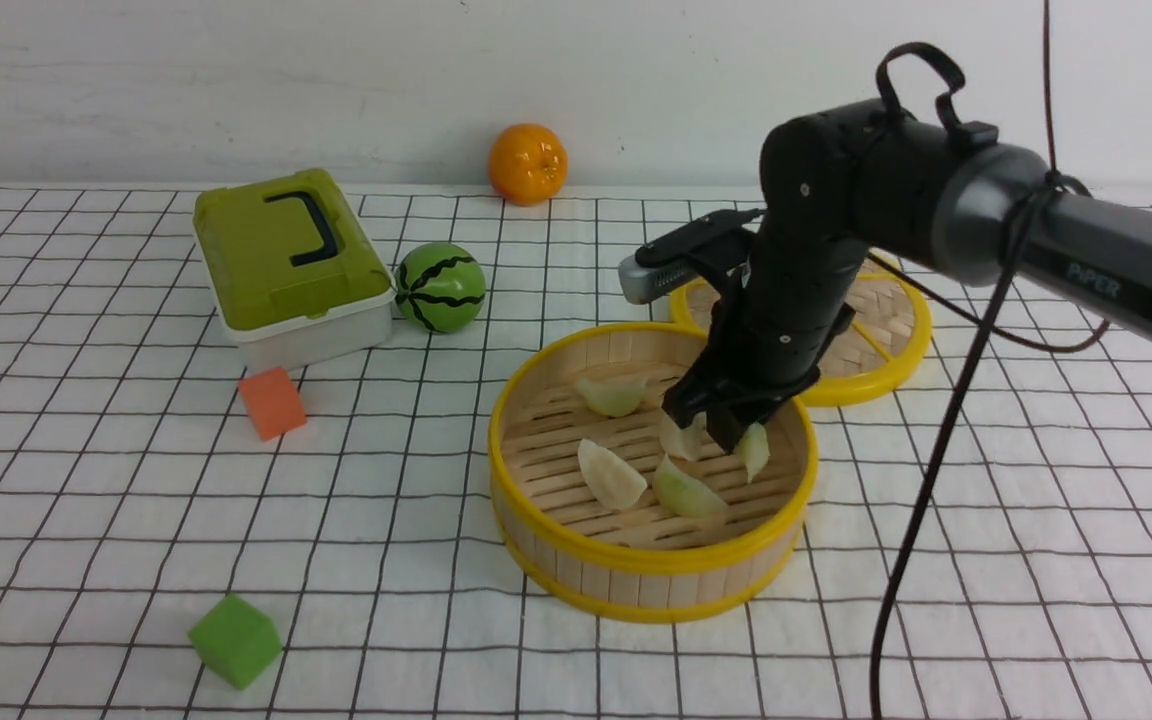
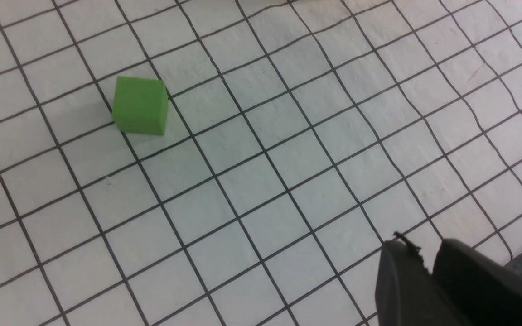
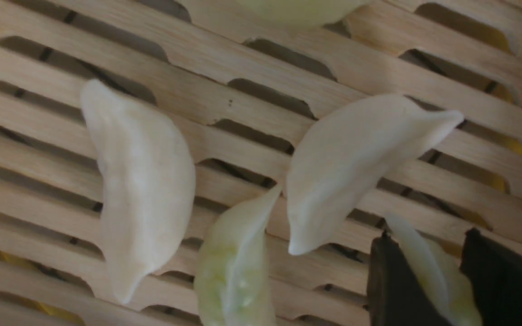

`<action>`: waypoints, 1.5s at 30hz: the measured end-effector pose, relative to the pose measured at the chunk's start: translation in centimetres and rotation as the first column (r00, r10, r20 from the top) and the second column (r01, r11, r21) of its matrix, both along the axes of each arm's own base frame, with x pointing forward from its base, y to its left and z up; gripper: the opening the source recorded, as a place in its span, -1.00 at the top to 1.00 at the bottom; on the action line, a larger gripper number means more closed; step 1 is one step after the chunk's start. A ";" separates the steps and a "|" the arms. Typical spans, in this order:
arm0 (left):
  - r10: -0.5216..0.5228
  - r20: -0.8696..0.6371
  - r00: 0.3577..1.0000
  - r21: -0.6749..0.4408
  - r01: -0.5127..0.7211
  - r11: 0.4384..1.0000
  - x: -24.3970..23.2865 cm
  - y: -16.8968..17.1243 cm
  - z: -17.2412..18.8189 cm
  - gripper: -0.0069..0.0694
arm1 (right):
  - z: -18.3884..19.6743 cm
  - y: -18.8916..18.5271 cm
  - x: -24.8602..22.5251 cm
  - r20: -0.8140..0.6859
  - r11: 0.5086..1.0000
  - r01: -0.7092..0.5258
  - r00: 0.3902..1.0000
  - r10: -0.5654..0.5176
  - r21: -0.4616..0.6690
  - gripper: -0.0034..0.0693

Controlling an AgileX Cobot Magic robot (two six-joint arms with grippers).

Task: Put the dumplings into the steamer on the table with the white tablecloth.

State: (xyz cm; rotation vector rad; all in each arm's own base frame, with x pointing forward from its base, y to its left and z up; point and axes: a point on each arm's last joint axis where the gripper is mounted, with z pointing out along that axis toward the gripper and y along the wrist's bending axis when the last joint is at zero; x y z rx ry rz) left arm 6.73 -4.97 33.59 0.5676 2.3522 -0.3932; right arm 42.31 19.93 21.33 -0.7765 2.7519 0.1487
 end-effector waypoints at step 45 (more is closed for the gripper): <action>0.169 0.346 0.923 -0.392 -0.021 0.920 -6.6 4.5 -1.8 0.47 | 17.4 -11.9 -30.6 0.785 0.839 -0.373 0.612 -0.097 0.395 0.92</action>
